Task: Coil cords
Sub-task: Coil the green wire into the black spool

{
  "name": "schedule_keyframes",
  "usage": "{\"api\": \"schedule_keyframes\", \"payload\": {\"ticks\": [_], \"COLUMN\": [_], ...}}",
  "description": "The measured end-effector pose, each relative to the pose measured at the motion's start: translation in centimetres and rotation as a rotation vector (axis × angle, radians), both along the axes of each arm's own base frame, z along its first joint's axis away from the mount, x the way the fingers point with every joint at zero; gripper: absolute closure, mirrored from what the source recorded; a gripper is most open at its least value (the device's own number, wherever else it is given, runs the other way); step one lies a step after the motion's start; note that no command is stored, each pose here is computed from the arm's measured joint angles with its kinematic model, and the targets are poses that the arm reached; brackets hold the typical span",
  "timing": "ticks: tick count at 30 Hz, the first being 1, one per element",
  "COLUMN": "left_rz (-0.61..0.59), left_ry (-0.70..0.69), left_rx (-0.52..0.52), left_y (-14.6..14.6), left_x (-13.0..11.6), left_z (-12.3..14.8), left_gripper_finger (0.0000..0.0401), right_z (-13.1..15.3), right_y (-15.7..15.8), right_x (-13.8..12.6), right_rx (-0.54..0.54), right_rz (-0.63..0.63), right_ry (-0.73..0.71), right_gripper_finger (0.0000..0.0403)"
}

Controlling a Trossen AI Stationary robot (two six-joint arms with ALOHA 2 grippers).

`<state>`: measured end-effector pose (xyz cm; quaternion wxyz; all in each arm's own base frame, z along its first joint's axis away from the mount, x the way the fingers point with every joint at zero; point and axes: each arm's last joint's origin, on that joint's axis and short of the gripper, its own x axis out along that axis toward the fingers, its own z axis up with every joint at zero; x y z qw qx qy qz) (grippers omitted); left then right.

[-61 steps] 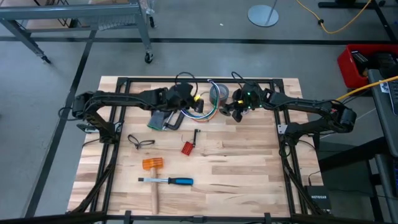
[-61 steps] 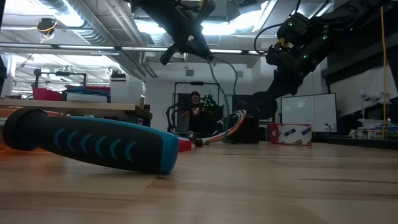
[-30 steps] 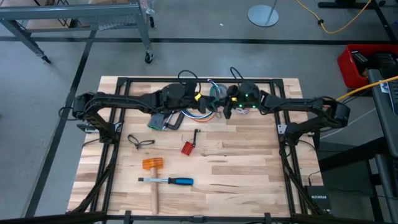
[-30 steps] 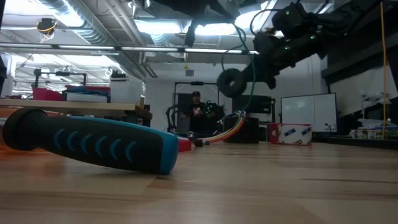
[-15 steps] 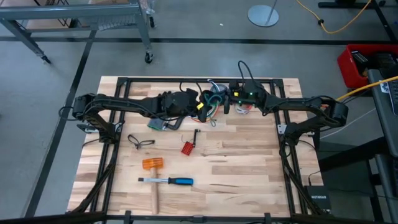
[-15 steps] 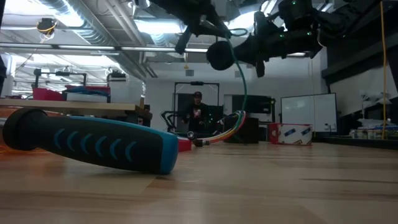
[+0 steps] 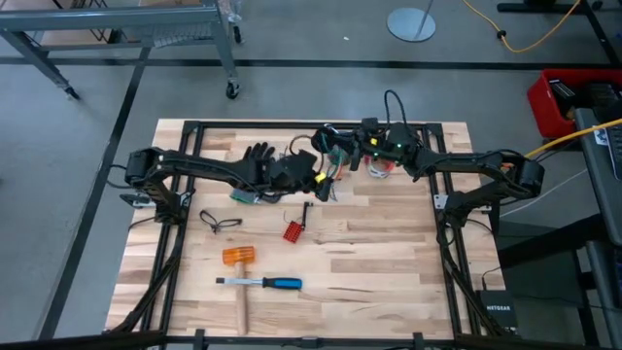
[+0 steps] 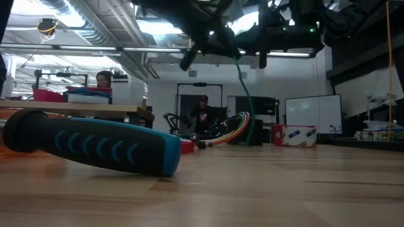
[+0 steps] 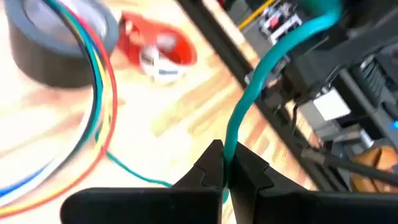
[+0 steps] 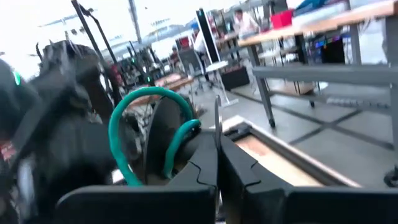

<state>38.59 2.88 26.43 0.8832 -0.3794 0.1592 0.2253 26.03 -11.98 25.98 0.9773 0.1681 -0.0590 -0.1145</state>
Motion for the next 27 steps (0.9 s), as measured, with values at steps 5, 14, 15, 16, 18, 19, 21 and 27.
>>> {"api": "schedule_keyframes", "payload": {"ticks": [5,14,15,16,18,19,21,27], "left_rz": [-0.015,-0.007,0.001,0.007,0.011,0.01,0.005,-0.01], "left_ry": [0.038,0.101,0.111,0.119,0.111,0.104,0.072,0.014], "left_rx": [-0.032,-0.062,-0.075,-0.081,-0.083,-0.083,-0.079,-0.063], "left_y": [-0.5,-0.9,-0.8,-0.8,-0.8,-0.8,-0.8,-0.9], "left_x": [0.7,0.5,0.4,0.4,0.6,0.7,1.1,1.7], "left_z": [-1.7,-2.5,-2.6,-2.7,-2.9,-2.9,-2.9,-2.9], "left_gripper_finger": [0.0401,0.0401,0.0401,0.0401,0.0401,0.0401,0.0401,0.0401], "right_z": [0.5,1.5,1.6,1.7,1.9,2.0,2.0,1.7], "right_y": [0.0,0.2,0.2,0.3,0.3,0.3,0.3,0.2], "right_x": [0.0,-0.2,-0.2,-0.2,-0.3,-0.3,-0.3,-0.2], "right_rx": [-0.02,-0.021,-0.024,-0.026,-0.027,-0.028,-0.028,-0.02], "right_rz": [-0.003,0.037,0.05,0.06,0.065,0.065,0.064,0.06], "right_ry": [-0.042,-0.148,-0.162,-0.176,-0.197,-0.199,-0.2,-0.188], "right_gripper_finger": [0.0402,0.0402,0.0402,0.0402,0.0402,0.0402,0.0402,0.0402]}}
